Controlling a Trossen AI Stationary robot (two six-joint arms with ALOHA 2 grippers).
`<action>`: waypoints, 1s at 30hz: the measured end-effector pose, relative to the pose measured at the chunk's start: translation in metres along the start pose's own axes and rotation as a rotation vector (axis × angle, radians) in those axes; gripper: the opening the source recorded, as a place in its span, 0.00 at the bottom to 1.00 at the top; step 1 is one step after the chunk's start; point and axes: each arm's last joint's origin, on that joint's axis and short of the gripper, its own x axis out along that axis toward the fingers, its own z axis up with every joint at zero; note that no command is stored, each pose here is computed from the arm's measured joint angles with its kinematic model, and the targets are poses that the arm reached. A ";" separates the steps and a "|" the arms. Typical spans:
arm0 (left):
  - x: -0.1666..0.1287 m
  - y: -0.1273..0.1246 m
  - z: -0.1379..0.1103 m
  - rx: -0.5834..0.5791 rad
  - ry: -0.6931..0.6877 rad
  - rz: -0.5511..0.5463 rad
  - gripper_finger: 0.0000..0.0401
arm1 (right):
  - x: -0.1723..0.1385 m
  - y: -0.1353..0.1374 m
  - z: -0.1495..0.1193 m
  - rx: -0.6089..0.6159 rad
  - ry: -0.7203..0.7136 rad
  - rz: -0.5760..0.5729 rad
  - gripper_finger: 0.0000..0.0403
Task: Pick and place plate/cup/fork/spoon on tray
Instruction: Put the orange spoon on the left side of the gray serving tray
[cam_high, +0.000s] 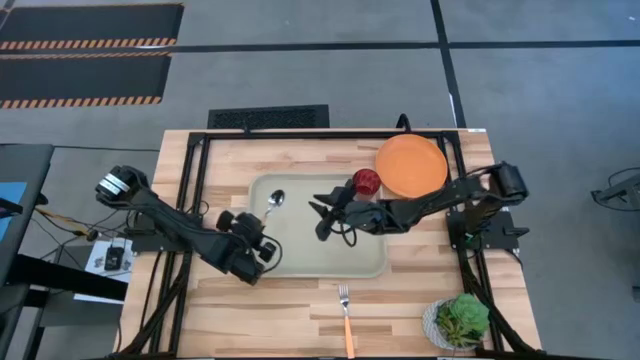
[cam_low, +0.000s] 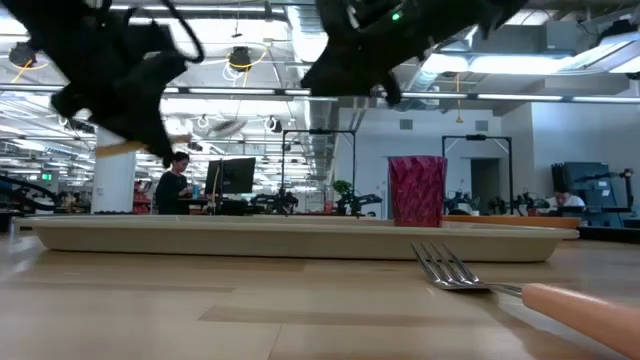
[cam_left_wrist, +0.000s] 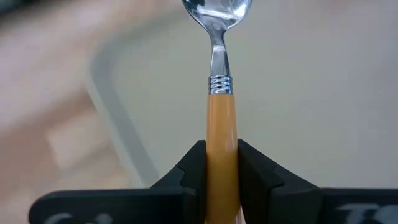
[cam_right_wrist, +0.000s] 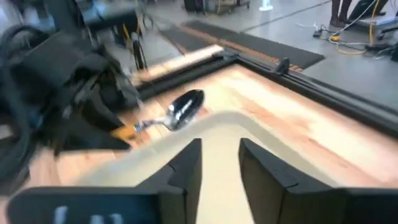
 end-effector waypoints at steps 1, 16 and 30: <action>0.003 0.004 -0.004 -0.039 0.027 -0.018 0.11 | -0.004 -0.001 0.003 -0.029 0.012 0.000 0.26; 0.056 0.043 -0.027 -0.406 0.106 -0.120 0.11 | -0.036 0.014 0.009 -0.156 0.038 0.054 0.04; 0.066 0.046 -0.017 -0.489 0.196 -0.079 0.14 | -0.036 0.014 0.009 -0.164 0.037 0.053 0.03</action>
